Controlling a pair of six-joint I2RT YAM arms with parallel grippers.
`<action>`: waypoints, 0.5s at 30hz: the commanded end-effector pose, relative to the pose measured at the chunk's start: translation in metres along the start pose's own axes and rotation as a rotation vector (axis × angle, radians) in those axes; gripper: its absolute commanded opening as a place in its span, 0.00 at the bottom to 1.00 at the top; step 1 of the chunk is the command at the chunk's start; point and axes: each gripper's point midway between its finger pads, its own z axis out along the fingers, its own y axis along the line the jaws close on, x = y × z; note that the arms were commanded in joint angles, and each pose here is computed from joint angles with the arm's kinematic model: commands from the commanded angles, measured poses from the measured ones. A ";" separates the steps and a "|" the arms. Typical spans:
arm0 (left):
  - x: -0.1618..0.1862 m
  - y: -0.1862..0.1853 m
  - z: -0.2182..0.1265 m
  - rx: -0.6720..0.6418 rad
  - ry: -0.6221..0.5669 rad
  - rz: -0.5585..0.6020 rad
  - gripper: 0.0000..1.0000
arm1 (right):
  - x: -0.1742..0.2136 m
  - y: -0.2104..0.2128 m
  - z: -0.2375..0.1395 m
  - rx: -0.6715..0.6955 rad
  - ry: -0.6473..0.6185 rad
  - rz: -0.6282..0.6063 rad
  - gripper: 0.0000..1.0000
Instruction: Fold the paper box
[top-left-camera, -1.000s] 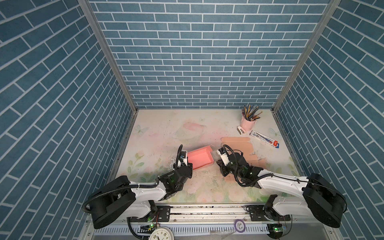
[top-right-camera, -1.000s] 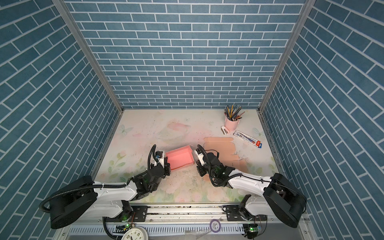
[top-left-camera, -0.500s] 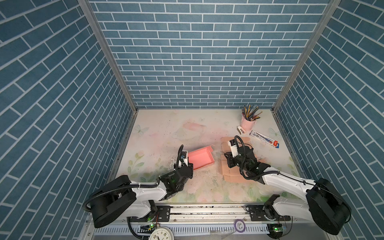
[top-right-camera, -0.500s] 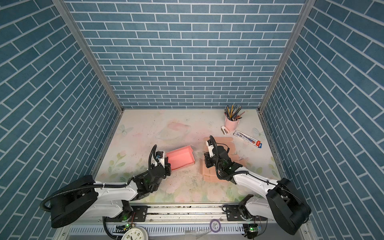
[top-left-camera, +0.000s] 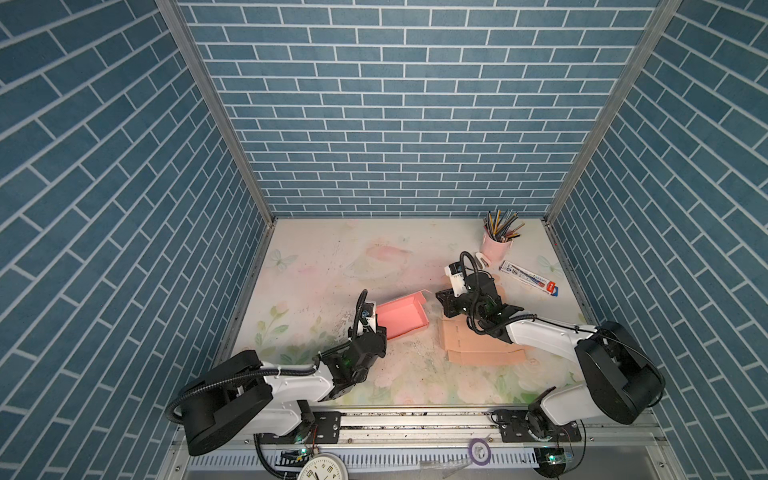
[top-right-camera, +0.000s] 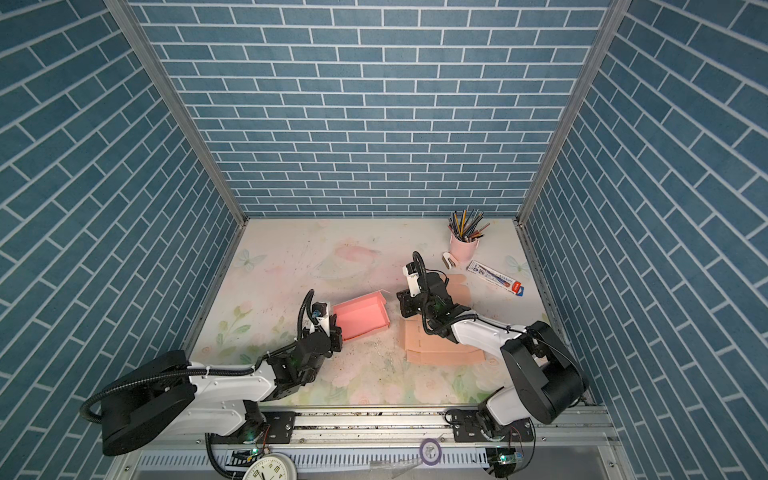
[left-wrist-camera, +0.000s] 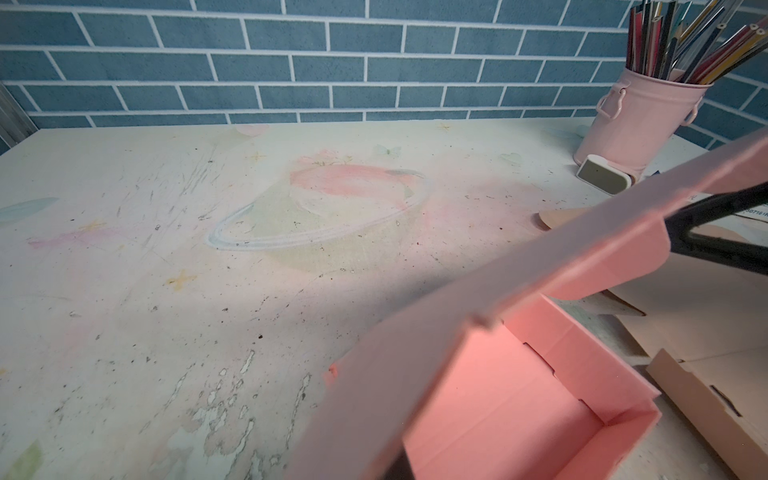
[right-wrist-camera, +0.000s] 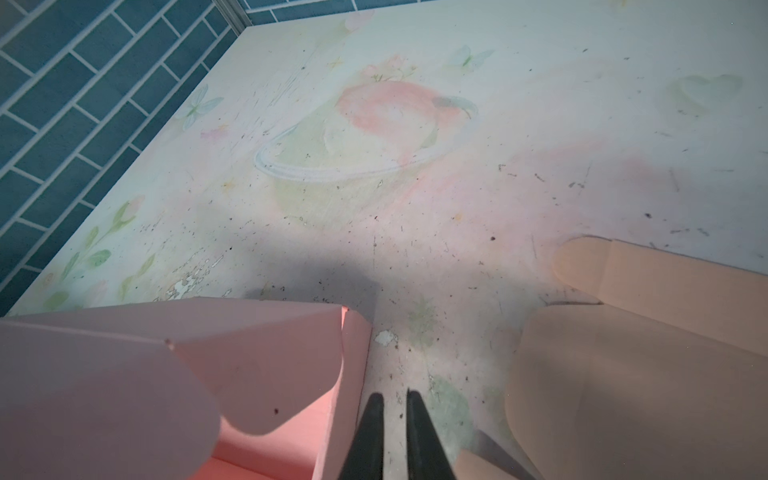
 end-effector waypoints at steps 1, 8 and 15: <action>0.013 -0.005 0.000 0.019 0.049 0.020 0.01 | -0.015 0.020 0.005 -0.104 -0.032 0.023 0.14; 0.012 -0.007 0.001 0.021 0.047 0.028 0.01 | -0.007 0.036 0.014 -0.154 -0.011 0.013 0.07; 0.012 -0.010 0.002 0.025 0.046 0.033 0.01 | -0.003 0.051 0.021 -0.187 0.016 -0.009 0.04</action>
